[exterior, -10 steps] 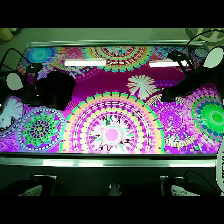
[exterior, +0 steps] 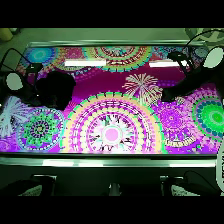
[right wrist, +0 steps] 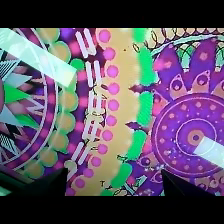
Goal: Fold the shirts.
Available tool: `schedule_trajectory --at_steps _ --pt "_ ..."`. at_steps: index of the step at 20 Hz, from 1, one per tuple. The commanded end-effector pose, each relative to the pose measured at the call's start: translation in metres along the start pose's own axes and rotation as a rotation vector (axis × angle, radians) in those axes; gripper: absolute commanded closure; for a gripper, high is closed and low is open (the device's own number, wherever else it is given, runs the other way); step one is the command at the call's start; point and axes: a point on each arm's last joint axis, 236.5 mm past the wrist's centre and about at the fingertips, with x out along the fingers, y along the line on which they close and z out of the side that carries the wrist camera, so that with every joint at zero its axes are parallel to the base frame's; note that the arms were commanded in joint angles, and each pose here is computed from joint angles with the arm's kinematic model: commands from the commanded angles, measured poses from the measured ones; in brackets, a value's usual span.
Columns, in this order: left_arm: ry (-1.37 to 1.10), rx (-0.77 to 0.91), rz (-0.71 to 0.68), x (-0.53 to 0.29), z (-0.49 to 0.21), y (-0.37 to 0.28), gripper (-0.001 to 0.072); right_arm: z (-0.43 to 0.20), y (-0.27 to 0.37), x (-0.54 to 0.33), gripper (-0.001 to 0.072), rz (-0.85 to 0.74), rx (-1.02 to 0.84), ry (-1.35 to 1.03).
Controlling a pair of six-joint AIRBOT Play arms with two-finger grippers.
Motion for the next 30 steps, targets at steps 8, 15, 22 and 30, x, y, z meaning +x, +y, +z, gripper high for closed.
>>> schedule_trajectory --at_steps 8,15,22,30 --pt "-0.251 -0.035 -0.057 0.005 0.065 -0.015 0.0078 0.04 -0.021 -0.004 0.0086 -0.089 0.001 -0.168" --pt "-0.395 -0.329 -0.006 0.026 0.171 0.07 0.0016 0.089 -0.04 -0.021 0.0088 -0.176 0.003 -0.385" --pt "-0.134 -0.602 -0.085 0.166 0.165 0.123 -0.0013 0.068 -0.03 -0.012 0.0087 -0.138 -0.053 -0.289" --pt "-0.064 -0.57 -0.081 0.205 0.151 0.117 0.0598 0.069 -0.029 -0.012 0.0086 -0.134 -0.052 -0.292"
